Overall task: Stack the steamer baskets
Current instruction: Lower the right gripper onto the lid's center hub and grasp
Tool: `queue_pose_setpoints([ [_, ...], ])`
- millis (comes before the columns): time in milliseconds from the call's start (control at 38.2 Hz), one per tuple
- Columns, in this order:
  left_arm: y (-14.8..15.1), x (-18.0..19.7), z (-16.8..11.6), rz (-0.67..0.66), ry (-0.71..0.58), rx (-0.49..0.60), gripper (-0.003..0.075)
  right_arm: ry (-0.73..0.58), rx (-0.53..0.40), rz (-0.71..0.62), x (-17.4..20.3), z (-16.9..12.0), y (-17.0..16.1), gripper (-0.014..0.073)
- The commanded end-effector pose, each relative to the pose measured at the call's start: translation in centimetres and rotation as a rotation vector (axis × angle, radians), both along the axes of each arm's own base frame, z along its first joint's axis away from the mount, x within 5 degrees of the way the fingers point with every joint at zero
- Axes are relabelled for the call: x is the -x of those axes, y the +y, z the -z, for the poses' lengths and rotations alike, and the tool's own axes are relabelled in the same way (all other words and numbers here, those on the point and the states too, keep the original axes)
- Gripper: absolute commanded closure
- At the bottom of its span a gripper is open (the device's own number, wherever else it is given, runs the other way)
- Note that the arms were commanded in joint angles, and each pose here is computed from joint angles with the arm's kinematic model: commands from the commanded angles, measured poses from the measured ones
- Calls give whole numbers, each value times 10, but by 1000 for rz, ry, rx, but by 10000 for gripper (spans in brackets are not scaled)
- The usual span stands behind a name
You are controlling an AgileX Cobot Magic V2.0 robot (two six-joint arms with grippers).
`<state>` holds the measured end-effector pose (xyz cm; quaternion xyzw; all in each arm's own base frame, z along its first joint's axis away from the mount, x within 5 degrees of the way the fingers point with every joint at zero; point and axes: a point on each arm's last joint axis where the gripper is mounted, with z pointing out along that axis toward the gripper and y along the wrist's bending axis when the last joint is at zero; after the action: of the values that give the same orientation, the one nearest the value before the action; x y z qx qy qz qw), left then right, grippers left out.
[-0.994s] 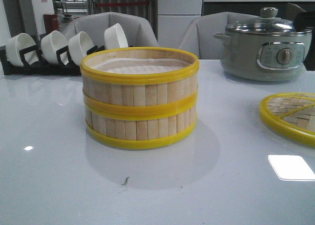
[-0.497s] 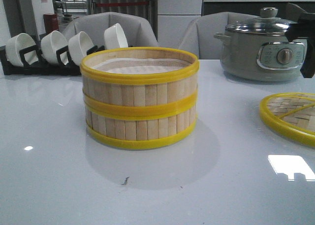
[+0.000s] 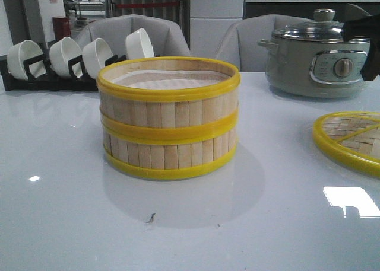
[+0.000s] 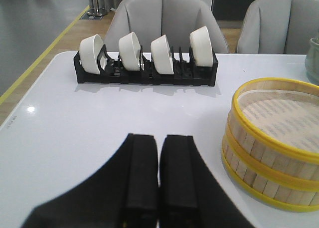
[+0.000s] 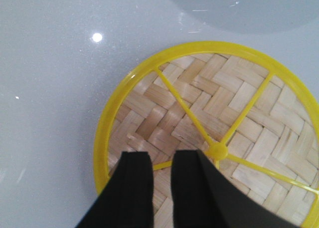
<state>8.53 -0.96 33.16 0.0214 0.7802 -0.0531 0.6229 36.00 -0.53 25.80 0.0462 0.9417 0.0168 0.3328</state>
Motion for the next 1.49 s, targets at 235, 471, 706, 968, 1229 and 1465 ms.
queue_pose_setpoints([
  [235, 0, 0, -16, 3, -106, 22, 625, -94, 23, 18, -4, -20, -12, 284],
  [471, 0, 0, -16, 3, -106, 22, 625, -80, 25, 80, -4, -15, -34, 253],
  [706, 0, 0, -16, 3, -106, 22, 625, -20, 21, 83, -15, 6, -37, 253],
  [968, 0, 0, -16, 3, -106, 22, 625, -2, 19, 82, -29, 16, -39, 253],
  [1229, 0, 0, -16, 3, -106, 22, 625, 36, 15, 83, -35, 35, -39, 253],
  [1465, 0, 0, -16, 3, -106, 22, 625, 53, 14, 83, -37, 42, -40, 253],
])
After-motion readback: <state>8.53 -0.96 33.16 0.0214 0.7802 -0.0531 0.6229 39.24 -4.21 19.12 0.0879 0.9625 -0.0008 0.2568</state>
